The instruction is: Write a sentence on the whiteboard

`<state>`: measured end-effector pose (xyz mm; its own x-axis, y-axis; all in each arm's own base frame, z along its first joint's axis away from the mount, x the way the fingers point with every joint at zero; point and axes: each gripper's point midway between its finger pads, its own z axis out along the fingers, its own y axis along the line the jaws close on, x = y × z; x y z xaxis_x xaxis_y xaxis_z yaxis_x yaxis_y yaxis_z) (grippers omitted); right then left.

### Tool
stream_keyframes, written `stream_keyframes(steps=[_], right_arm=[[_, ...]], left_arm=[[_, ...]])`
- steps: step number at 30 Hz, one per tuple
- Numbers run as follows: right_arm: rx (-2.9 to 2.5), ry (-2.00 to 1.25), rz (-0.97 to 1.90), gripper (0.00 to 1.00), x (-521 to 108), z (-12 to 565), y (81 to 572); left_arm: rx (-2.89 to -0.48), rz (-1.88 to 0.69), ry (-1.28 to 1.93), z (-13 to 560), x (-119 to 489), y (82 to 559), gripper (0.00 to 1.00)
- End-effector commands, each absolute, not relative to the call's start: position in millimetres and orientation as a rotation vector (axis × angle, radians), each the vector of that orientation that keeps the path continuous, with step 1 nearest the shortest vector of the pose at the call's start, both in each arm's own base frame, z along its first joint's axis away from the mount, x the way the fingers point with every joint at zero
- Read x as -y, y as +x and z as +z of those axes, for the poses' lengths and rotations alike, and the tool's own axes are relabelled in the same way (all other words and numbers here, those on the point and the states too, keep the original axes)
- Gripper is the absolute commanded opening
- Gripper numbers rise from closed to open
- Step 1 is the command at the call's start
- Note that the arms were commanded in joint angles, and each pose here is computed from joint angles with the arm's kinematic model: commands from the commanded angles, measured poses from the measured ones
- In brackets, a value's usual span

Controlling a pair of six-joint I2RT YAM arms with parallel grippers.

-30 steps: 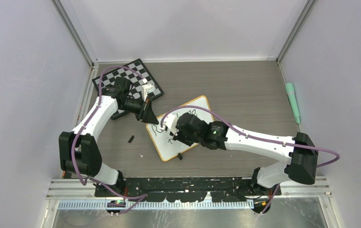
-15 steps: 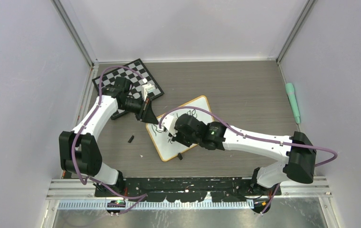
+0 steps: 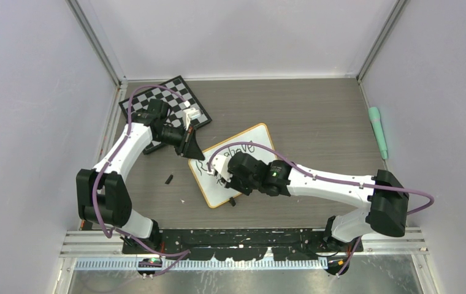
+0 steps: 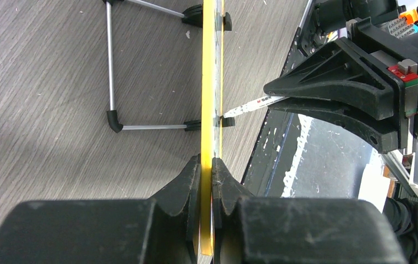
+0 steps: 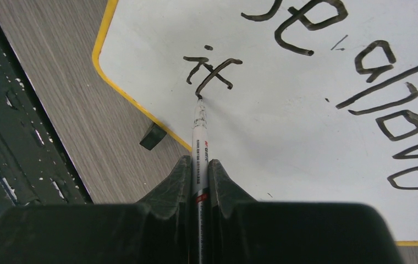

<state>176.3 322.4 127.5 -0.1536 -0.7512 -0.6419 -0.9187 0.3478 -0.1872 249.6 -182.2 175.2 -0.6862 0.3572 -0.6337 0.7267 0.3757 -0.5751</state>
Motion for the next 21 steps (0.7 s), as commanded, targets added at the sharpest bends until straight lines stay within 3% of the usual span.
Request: stream_keyframes(steps=[1, 11, 21], right_arm=[[-1.899, -1.371, 0.272, 0.0, -319, 154, 191], [-1.851, -1.344, 0.34, 0.0, -318, 186, 186], [-1.885, -1.282, 0.258, 0.0, -300, 178, 201]], left_arm=[[-2.205, -1.201, 0.973, 179, 182, 257, 0.0], [-2.197, -1.201, 0.975, 182, 182, 256, 0.0], [-2.195, -1.207, 0.972, 183, 183, 257, 0.0]])
